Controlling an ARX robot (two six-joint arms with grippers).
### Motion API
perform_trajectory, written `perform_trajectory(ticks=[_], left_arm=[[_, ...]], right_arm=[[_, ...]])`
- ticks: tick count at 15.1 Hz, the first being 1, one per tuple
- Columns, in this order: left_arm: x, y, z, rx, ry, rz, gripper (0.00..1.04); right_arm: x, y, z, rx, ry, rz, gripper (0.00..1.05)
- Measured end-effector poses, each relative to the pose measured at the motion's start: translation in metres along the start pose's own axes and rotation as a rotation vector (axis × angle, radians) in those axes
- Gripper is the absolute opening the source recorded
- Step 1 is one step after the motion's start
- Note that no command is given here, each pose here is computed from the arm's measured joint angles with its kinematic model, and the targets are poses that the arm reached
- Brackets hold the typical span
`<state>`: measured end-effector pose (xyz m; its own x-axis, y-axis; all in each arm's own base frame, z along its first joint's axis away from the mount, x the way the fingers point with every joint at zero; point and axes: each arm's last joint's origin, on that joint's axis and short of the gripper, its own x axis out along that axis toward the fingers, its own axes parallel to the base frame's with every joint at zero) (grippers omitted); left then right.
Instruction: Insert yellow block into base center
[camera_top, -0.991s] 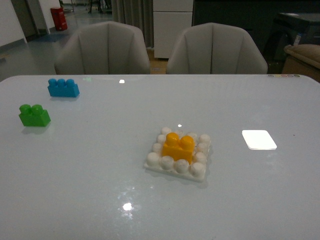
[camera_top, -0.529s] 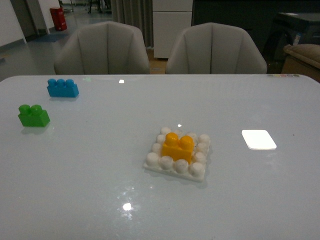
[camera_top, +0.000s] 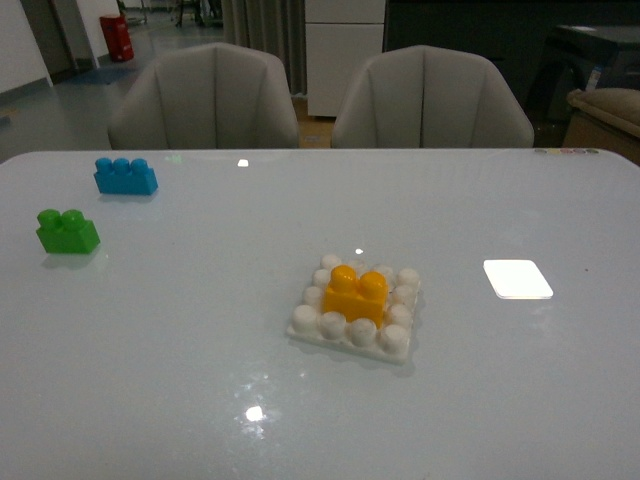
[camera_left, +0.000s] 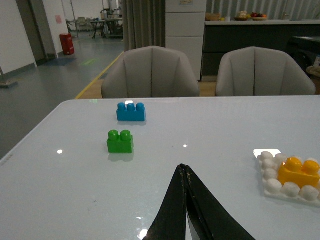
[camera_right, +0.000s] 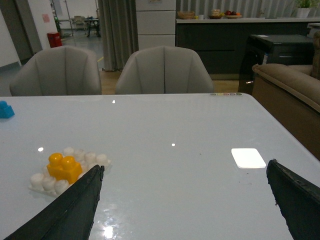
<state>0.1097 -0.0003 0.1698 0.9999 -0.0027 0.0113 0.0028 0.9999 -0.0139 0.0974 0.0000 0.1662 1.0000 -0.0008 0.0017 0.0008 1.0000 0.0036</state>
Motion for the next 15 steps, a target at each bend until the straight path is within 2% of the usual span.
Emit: perform_trajectory(ticks=[4, 5, 9, 11, 15], left_arm=[[-0.011, 0.0, -0.006, 0.0, 0.042, 0.001, 0.02], [-0.012, 0.0, 0.0, 0.0, -0.009, 0.001, 0.02], [-0.012, 0.0, -0.003, 0.0, 0.014, 0.0, 0.02], [-0.012, 0.0, -0.003, 0.0, 0.013, 0.0, 0.17], [-0.012, 0.0, -0.003, 0.0, 0.013, 0.0, 0.61]], right_arm=[[0.0, 0.0, 0.0, 0.0, 0.0, 0.0, 0.98], [0.0, 0.0, 0.0, 0.0, 0.0, 0.0, 0.98], [0.0, 0.0, 0.0, 0.0, 0.0, 0.0, 0.98], [0.0, 0.0, 0.0, 0.0, 0.0, 0.0, 0.98], [0.0, 0.0, 0.0, 0.0, 0.0, 0.0, 0.98]])
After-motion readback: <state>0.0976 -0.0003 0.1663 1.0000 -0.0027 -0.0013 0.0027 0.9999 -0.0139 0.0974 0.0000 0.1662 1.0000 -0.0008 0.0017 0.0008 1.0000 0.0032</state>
